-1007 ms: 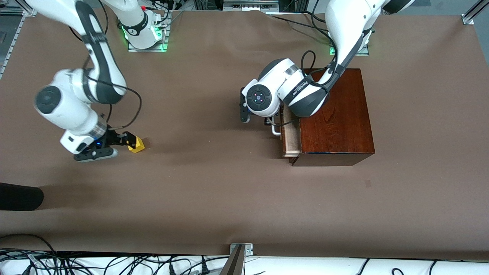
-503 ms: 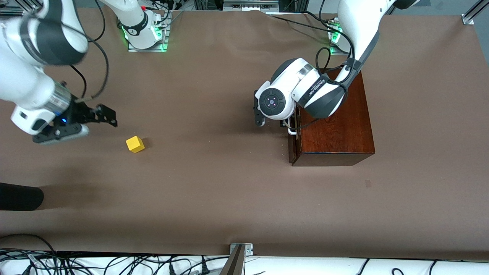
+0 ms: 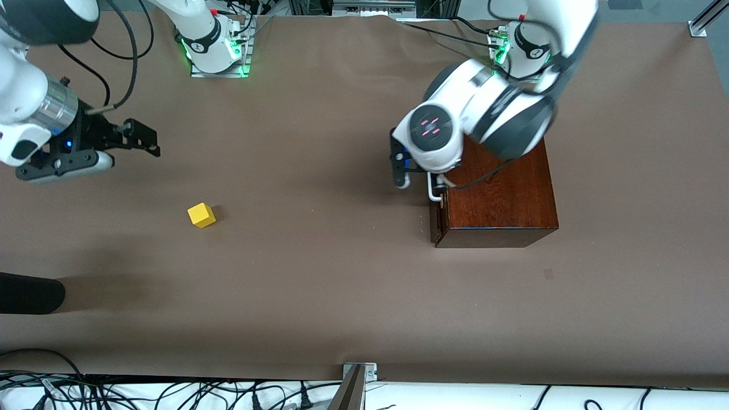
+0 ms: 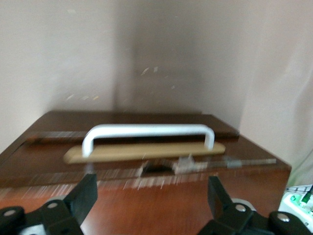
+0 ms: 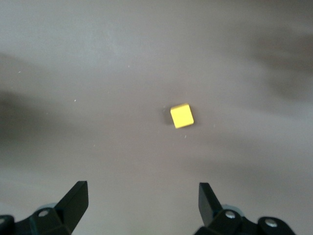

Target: Open drawer, take yellow block, close drawer

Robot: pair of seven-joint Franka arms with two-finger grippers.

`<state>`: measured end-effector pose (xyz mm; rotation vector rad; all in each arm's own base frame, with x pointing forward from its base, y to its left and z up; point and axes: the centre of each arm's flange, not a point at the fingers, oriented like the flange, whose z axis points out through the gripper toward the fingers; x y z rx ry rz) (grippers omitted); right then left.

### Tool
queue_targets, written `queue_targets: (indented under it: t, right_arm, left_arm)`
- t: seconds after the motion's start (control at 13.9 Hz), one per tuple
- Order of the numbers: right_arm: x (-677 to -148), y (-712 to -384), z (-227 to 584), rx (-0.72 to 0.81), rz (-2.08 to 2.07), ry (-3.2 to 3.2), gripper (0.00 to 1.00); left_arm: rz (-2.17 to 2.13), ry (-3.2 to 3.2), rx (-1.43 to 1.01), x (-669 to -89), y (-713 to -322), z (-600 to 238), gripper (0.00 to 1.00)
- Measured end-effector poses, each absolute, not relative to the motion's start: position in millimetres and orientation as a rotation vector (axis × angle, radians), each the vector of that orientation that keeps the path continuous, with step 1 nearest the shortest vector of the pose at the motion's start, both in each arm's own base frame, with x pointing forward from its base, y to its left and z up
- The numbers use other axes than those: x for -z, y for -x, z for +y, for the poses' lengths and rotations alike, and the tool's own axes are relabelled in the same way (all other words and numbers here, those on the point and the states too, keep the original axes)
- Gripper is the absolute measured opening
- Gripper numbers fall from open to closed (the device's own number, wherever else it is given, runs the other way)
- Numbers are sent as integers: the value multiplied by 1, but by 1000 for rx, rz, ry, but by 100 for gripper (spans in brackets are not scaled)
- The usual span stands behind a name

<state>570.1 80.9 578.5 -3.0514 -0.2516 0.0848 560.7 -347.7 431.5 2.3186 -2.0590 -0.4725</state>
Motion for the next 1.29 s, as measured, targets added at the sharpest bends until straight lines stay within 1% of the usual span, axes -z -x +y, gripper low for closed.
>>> queue_targets:
  t: [0.22, 0.43, 0.65, 0.79, 0.93, 1.08, 1.29]
  right_arm:
    - [-597, -558, 79, -73, -225, 3068, 100]
    - [-604, -557, 76, -49, -230, 3098, 100]
    - [-619, -559, 71, 3, -219, 3101, 100]
    - [-618, -560, 73, -2, -217, 3103, 100]
    - [-611, -563, 77, -22, -229, 3114, 100]
    - [-606, -561, 79, -77, -221, 3121, 100]
    - [-606, -559, 79, -89, -212, 3123, 100]
  left_arm:
    - [-2029, -2404, 369, -502, -576, -282, 100]
    - [-1904, -2562, 279, -555, -585, -215, 100]
    - [-1602, -2724, 204, -569, -587, -154, 100]
    - [-1301, -2885, 129, -572, -583, -121, 100]
    - [-959, -3032, 67, -582, -571, -97, 100]
    - [-639, -3128, 27, -596, -556, -77, 100]
    - [-330, -3179, 16, -602, -539, -56, 100]
